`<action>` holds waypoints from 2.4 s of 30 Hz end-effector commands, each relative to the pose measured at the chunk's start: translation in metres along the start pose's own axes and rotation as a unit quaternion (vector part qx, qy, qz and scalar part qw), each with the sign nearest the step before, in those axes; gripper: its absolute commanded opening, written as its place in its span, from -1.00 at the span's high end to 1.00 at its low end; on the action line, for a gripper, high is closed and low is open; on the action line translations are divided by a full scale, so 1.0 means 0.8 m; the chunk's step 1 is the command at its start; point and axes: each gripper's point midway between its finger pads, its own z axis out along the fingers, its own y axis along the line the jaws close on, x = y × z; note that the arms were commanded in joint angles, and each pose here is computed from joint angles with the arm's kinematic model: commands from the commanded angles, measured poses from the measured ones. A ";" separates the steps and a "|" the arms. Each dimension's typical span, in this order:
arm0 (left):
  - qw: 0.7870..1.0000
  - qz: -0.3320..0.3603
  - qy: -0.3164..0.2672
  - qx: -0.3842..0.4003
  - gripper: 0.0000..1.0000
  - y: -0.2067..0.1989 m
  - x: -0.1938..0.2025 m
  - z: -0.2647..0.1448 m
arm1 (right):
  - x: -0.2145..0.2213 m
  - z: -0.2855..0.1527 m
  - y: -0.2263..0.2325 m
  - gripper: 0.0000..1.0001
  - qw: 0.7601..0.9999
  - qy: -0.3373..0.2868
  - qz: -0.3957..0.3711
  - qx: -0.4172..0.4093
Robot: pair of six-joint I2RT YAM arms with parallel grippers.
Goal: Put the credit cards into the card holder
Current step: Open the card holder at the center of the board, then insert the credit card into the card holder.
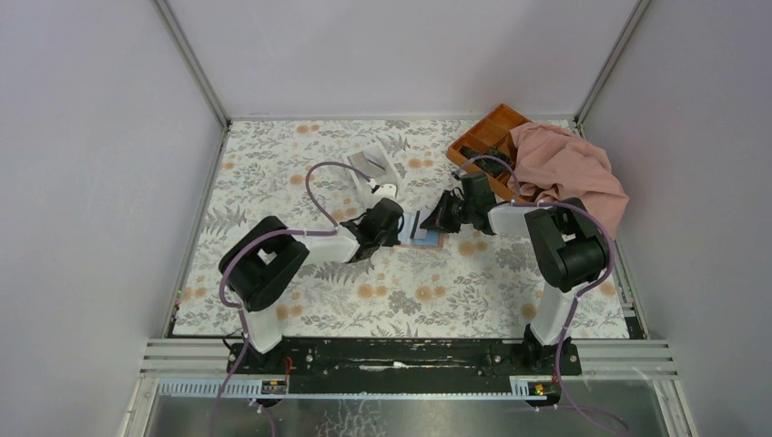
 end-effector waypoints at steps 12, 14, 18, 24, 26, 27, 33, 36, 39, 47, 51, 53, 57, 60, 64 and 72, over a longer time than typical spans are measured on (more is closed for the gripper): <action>0.996 0.004 0.063 -0.060 0.97 0.054 0.062 -0.007 | 0.047 0.003 -0.046 1.00 0.999 0.044 -0.007 0.030; 0.996 0.004 0.063 -0.062 0.97 0.055 0.063 -0.008 | 0.049 0.002 -0.047 1.00 0.998 0.046 -0.007 0.030; 0.995 0.004 0.067 -0.068 0.97 0.059 0.067 -0.008 | 0.052 0.001 -0.046 1.00 0.998 0.050 -0.006 0.025; 0.995 0.001 0.073 -0.066 0.97 0.059 0.073 -0.009 | 0.057 -0.001 -0.040 1.00 0.999 0.052 -0.001 0.012; 0.995 0.000 0.076 -0.066 0.98 0.059 0.075 -0.009 | 0.059 -0.002 -0.040 1.00 0.999 0.053 0.002 0.010; 0.995 0.000 0.078 -0.066 0.98 0.059 0.077 -0.009 | 0.060 -0.002 -0.039 1.00 0.999 0.054 0.003 0.008; 0.995 -0.001 0.078 -0.063 0.98 0.059 0.077 -0.011 | 0.061 0.000 -0.034 1.00 0.999 0.053 0.008 -0.001; 0.995 -0.001 0.079 -0.063 0.99 0.059 0.079 -0.011 | 0.061 0.001 -0.032 1.00 0.999 0.053 0.010 -0.003; 0.995 0.001 0.082 -0.062 1.00 0.059 0.082 -0.011 | 0.061 0.003 -0.030 1.00 0.999 0.053 0.011 -0.003; 0.994 0.003 0.087 -0.060 1.00 0.057 0.088 -0.012 | 0.060 0.010 -0.026 1.00 0.999 0.053 0.011 -0.004; 0.994 0.005 0.090 -0.060 1.00 0.058 0.091 -0.012 | 0.061 0.015 -0.025 1.00 0.998 0.055 0.011 -0.003; 0.994 0.005 0.090 -0.060 1.00 0.058 0.092 -0.012 | 0.061 0.017 -0.023 1.00 0.998 0.056 0.010 -0.004; 0.994 0.006 0.092 -0.062 1.00 0.060 0.094 -0.013 | 0.062 0.021 -0.021 1.00 0.998 0.059 0.009 -0.004; 0.994 0.007 0.093 -0.062 1.00 0.060 0.095 -0.013 | 0.063 0.023 -0.021 1.00 0.998 0.060 0.007 -0.003; 0.994 0.008 0.093 -0.063 1.00 0.061 0.096 -0.015 | 0.063 0.026 -0.021 1.00 0.998 0.060 0.007 -0.003; 0.993 0.010 0.098 -0.064 1.00 0.064 0.101 -0.016 | 0.058 0.031 -0.018 1.00 0.998 0.058 0.009 -0.005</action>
